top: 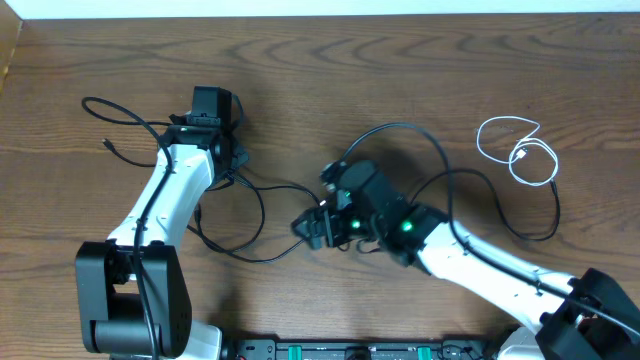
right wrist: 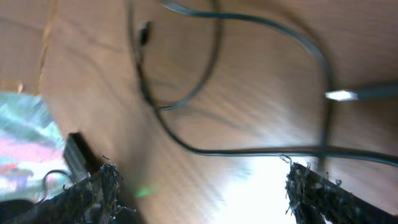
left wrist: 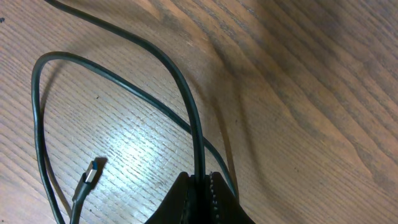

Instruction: Untangle cables

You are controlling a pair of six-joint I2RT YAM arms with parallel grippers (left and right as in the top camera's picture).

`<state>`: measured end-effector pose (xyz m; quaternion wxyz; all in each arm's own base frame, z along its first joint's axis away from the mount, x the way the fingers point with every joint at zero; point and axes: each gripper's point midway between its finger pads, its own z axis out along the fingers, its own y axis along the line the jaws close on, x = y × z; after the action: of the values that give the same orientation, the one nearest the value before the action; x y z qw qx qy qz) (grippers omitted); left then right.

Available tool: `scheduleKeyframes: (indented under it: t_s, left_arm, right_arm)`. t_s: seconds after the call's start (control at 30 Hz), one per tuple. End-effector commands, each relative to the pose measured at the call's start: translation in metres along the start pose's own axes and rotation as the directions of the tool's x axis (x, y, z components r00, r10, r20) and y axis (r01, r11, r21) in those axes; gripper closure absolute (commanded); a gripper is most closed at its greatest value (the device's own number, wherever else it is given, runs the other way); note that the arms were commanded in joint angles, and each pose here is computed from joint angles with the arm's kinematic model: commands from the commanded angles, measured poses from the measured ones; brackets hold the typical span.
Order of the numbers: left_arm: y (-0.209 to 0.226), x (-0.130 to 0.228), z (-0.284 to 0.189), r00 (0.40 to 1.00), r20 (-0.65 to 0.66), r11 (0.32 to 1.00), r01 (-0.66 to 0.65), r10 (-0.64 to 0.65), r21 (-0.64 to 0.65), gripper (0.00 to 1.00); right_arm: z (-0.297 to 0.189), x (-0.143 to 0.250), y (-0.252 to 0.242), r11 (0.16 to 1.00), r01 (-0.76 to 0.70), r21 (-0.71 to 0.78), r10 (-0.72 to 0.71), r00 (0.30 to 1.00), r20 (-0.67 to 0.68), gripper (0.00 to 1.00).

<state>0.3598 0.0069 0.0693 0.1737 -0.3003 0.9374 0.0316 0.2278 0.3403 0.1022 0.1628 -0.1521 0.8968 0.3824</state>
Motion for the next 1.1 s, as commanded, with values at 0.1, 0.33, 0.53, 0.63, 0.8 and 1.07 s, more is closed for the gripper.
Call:
scheduleKeyframes:
  t_s: [0.1,0.33,0.53,0.63,0.8,1.07]
  left_arm:
    - [0.003,0.000,0.003,1.000,0.000,1.000,-0.016,0.016,-0.017,0.92]
    - [0.003,0.000,0.003,1.000,0.001,1.000,-0.016,0.016,-0.017,0.92]
    - [0.003,0.000,0.003,1.000,0.001,1.000,-0.016,0.016,-0.017,0.92]
    - [0.003,0.000,0.003,1.000,0.001,1.000,-0.016,0.016,-0.017,0.92]
    - [0.003,0.000,0.003,1.000,0.001,1.000,-0.016,0.016,-0.017,0.92]
    - [0.003,0.000,0.003,1.000,0.001,1.000,-0.016,0.016,-0.017,0.92]
  right_arm:
    - [0.011,0.008,0.027,0.998,0.048,-0.027,-0.048,0.998,0.031,0.16]
    - [0.013,0.012,0.037,0.998,0.037,-0.049,-0.036,0.999,0.029,0.18]
    - [0.014,0.015,0.051,0.995,0.047,-0.090,-0.044,0.998,0.035,0.19]
    - [0.014,0.016,0.050,0.993,0.088,-0.083,-0.086,0.996,0.033,0.16]
    - [0.014,0.021,0.036,0.992,0.123,-0.035,-0.123,0.992,0.007,0.12]
    - [0.010,0.041,-0.005,0.987,0.092,0.131,-0.081,0.993,-0.084,0.01]
